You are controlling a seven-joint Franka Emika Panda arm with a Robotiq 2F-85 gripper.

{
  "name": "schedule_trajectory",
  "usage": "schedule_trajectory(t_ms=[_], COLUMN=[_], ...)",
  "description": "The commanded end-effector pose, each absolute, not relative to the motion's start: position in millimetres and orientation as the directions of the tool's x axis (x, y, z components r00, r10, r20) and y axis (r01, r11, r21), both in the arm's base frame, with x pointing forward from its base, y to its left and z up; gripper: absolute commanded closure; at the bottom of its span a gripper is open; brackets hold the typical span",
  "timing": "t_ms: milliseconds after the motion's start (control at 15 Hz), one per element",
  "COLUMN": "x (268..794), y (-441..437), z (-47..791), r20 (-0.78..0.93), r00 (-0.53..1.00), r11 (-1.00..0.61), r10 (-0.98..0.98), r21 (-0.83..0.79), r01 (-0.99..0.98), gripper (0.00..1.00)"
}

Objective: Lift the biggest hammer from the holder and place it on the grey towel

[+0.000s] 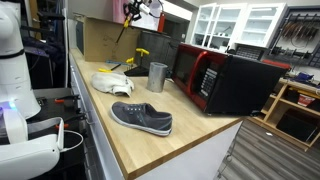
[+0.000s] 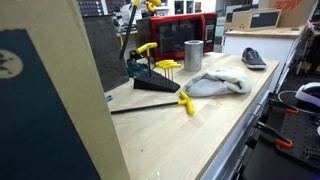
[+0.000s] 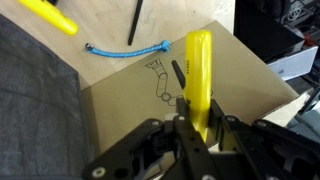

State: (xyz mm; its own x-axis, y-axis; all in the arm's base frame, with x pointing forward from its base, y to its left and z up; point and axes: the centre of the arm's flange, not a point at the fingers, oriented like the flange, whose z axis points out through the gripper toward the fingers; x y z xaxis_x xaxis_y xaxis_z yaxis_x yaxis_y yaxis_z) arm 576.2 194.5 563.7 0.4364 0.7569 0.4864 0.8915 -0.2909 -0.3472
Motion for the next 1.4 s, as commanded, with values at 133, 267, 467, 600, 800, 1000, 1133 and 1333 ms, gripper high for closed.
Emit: schedule_trajectory(t_ms=[133,267,467,600,800,1000,1133,1333], x=[524,511,495,485,474,467,464,458], y=[154,143,123,107,80,45,22,-7], z=[546,536,520,506,480,458,446,434], r20=[0.436,0.413,0.374,0.341,0.3,0.261,0.24,0.221], r00=[0.501,0.507,0.532,0.562,0.608,0.667,0.706,0.755], r11=[-0.29,-0.285,-0.292,-0.315,-0.356,-0.415,-0.448,-0.493], r10=[0.747,0.757,0.759,0.754,0.735,0.697,0.666,0.618], r21=[-0.465,-0.49,-0.536,-0.562,-0.592,-0.612,-0.628,-0.639], r01=[0.836,0.824,0.792,0.765,0.723,0.673,0.636,0.591], gripper=[0.94,0.94,0.94,0.94,0.94,0.94,0.94,0.94])
